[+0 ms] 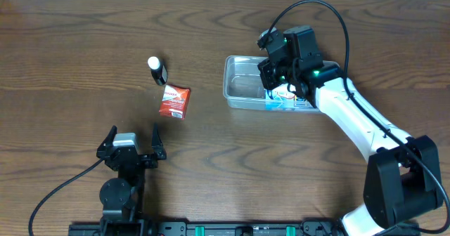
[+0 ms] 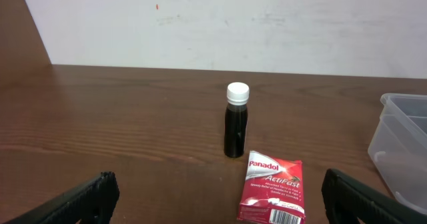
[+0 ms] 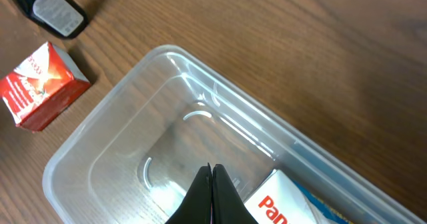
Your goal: Pack container
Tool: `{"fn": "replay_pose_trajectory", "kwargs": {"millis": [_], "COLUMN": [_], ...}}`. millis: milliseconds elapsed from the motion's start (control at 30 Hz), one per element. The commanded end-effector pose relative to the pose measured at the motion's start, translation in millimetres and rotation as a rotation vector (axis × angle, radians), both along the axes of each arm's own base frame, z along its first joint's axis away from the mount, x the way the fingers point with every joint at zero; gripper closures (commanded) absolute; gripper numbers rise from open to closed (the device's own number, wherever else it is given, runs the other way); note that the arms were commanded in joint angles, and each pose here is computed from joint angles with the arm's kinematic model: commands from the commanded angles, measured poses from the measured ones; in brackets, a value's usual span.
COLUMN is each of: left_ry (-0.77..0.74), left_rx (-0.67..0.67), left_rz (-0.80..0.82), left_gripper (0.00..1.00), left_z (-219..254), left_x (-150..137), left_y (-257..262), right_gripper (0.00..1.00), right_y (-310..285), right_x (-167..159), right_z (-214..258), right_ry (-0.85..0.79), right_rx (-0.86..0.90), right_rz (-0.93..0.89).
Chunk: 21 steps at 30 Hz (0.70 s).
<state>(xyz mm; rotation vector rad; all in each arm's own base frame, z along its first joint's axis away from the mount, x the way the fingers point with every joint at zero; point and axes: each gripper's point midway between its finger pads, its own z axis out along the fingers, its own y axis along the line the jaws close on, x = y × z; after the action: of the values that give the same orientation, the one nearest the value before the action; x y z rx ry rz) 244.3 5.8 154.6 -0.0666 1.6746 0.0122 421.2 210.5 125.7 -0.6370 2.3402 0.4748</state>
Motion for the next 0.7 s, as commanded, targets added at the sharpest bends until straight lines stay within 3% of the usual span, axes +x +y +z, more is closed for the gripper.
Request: {"fn": "replay_pose_trajectory", "kwargs": {"millis": [0,667], "left_ry": [0.050,0.050], "left_rx": [0.008,0.008], "left_rz": [0.008,0.008], "left_gripper": [0.02,0.02], "left_z": [-18,-18], "left_x": [-1,-1], "left_y": [2,2], "right_gripper": [0.99,0.99], "right_y": [7,-4], "right_x": [-2,-9], "right_z": [-15,-65], "right_ry": [0.027,0.099], "right_rx": [-0.024,-0.194], "right_rz": [0.018,0.003]}}
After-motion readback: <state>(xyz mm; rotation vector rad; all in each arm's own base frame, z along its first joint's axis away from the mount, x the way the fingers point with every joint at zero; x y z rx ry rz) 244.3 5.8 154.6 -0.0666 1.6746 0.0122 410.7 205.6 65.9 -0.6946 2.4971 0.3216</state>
